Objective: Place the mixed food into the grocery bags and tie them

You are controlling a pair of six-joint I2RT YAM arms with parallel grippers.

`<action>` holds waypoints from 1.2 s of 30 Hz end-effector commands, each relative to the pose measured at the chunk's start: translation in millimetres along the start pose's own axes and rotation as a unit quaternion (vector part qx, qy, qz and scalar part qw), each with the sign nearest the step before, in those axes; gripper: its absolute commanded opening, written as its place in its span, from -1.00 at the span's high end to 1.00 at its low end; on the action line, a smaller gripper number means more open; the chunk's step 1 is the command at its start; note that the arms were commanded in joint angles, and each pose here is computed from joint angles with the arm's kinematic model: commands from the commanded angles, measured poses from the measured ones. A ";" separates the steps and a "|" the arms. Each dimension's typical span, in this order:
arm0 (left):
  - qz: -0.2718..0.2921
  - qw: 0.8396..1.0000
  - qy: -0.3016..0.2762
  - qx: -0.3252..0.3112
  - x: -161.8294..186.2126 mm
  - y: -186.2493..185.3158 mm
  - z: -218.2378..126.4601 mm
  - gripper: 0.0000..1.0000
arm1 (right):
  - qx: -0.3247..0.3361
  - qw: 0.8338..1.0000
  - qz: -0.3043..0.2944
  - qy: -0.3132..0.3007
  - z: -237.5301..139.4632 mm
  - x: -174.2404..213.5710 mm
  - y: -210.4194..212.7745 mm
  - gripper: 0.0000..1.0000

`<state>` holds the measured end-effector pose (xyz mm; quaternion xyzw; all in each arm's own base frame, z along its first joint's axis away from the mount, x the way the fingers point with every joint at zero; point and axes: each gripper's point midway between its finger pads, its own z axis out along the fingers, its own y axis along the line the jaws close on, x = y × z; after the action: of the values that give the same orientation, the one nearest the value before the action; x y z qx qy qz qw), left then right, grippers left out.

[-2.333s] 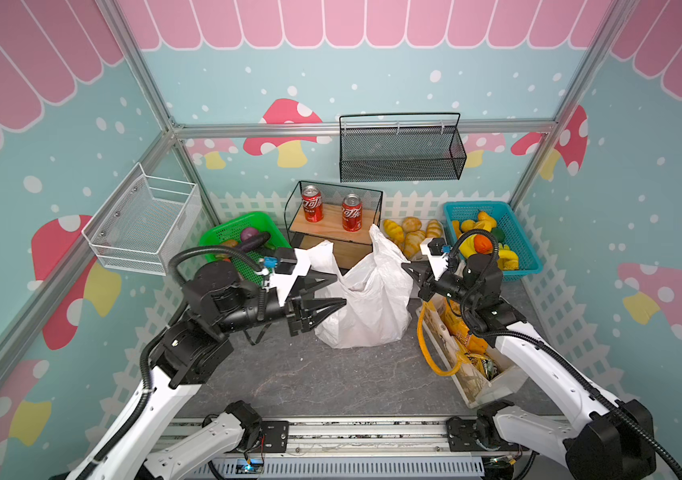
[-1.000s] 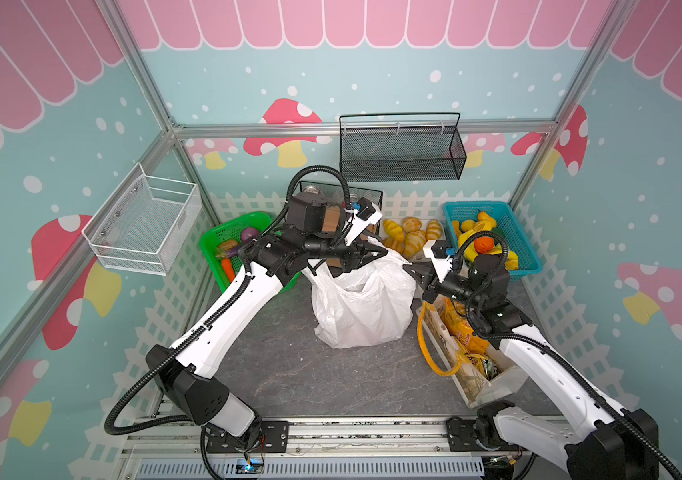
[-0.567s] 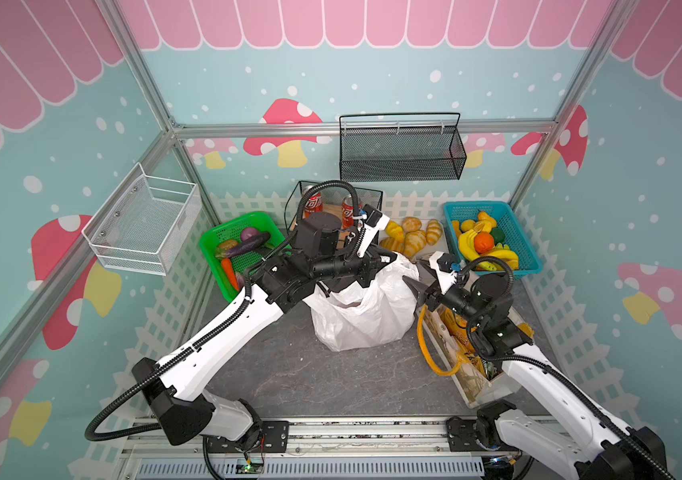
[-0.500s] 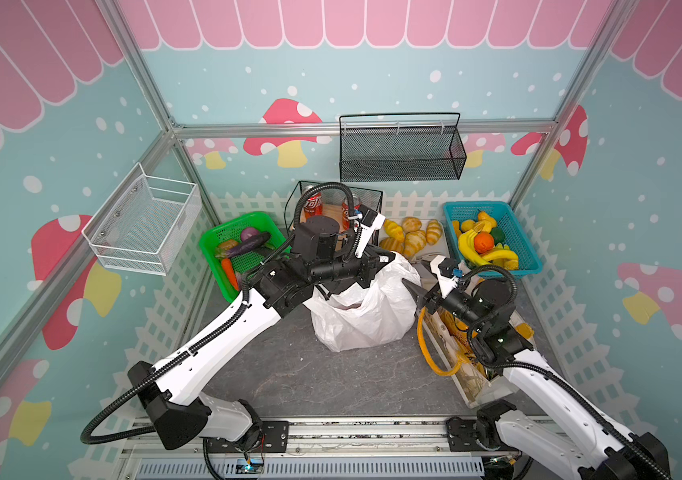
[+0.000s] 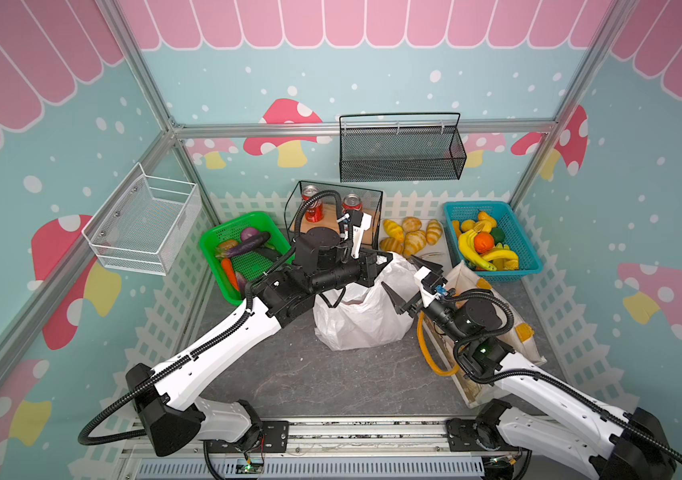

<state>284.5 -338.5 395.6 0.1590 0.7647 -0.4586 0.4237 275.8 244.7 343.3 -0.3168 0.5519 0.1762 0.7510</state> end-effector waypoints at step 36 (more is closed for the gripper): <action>-0.055 0.995 -0.029 0.072 -12.2 -17.6 -22.2 1.00 | 0.120 0.989 0.081 0.040 21.0 44.2 -15.5 -0.44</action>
<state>272.5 -329.0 402.8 0.1296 0.7451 -0.5196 0.3975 322.6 234.6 288.5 -0.1683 0.6427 0.1245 0.7369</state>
